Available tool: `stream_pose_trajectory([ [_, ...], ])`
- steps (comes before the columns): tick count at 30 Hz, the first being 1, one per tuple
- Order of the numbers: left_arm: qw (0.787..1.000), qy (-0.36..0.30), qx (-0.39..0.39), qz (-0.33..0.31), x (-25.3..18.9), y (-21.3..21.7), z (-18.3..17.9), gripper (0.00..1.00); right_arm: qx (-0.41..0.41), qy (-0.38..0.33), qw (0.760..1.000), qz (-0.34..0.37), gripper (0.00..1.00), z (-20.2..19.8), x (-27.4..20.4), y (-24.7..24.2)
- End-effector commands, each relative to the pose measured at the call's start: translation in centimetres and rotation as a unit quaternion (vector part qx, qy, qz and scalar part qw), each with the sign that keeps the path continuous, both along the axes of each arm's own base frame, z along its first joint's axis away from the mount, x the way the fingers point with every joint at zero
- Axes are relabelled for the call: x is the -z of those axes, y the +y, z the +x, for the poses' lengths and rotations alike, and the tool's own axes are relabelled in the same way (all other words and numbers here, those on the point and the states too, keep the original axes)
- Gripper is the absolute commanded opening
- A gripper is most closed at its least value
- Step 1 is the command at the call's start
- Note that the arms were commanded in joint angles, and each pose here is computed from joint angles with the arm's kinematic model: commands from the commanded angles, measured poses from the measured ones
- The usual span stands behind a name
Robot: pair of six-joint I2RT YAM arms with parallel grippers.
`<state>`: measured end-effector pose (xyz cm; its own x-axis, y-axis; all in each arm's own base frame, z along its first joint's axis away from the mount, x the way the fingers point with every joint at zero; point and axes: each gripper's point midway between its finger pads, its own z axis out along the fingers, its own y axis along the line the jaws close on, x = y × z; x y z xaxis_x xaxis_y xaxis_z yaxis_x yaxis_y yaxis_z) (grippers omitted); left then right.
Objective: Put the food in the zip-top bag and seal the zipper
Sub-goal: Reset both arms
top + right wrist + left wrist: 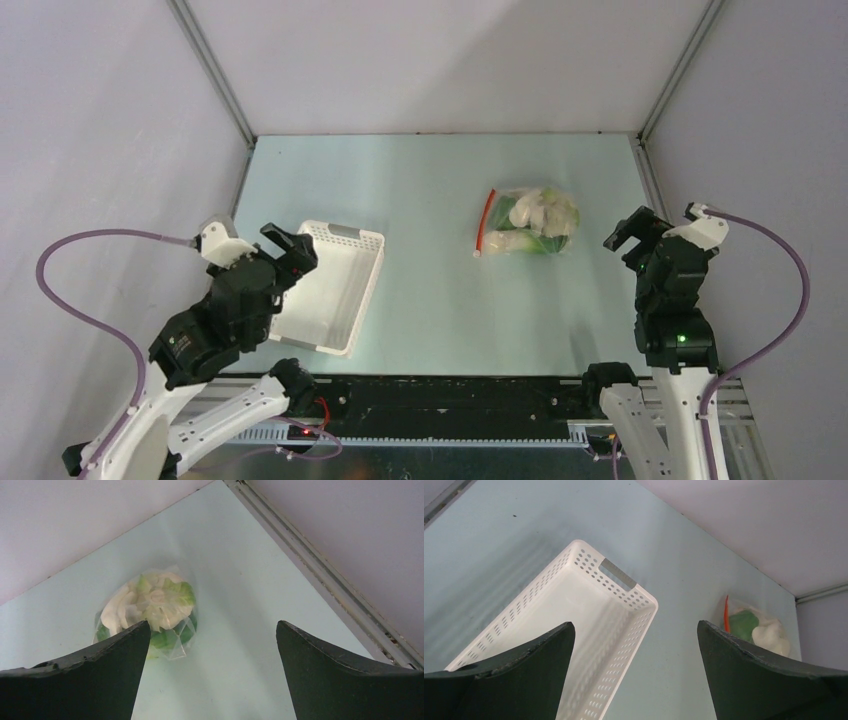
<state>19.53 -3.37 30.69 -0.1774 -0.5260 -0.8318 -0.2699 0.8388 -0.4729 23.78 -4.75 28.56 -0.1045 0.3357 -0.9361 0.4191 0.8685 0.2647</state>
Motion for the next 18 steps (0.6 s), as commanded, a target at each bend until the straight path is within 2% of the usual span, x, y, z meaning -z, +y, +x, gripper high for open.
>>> stream_pose_trajectory([
  [1, 1.0, -0.01, 0.022, 0.004, -0.6, -0.5, 0.1, 0.98, -0.013, -0.026, 1.0, -0.003, 1.0, 0.4, -1.0, 0.3],
  [10, 0.999, 0.004, 0.037, 0.031, 1.1, -1.2, 0.5, 0.98, -0.038, -0.026, 0.999, -0.004, 1.0, 0.8, -0.7, 1.1],
  [18, 0.999, 0.012, 0.016, 0.049, 2.4, -0.6, 0.8, 0.98, -0.043, -0.034, 0.998, -0.005, 1.0, 0.8, -0.9, 1.2],
])
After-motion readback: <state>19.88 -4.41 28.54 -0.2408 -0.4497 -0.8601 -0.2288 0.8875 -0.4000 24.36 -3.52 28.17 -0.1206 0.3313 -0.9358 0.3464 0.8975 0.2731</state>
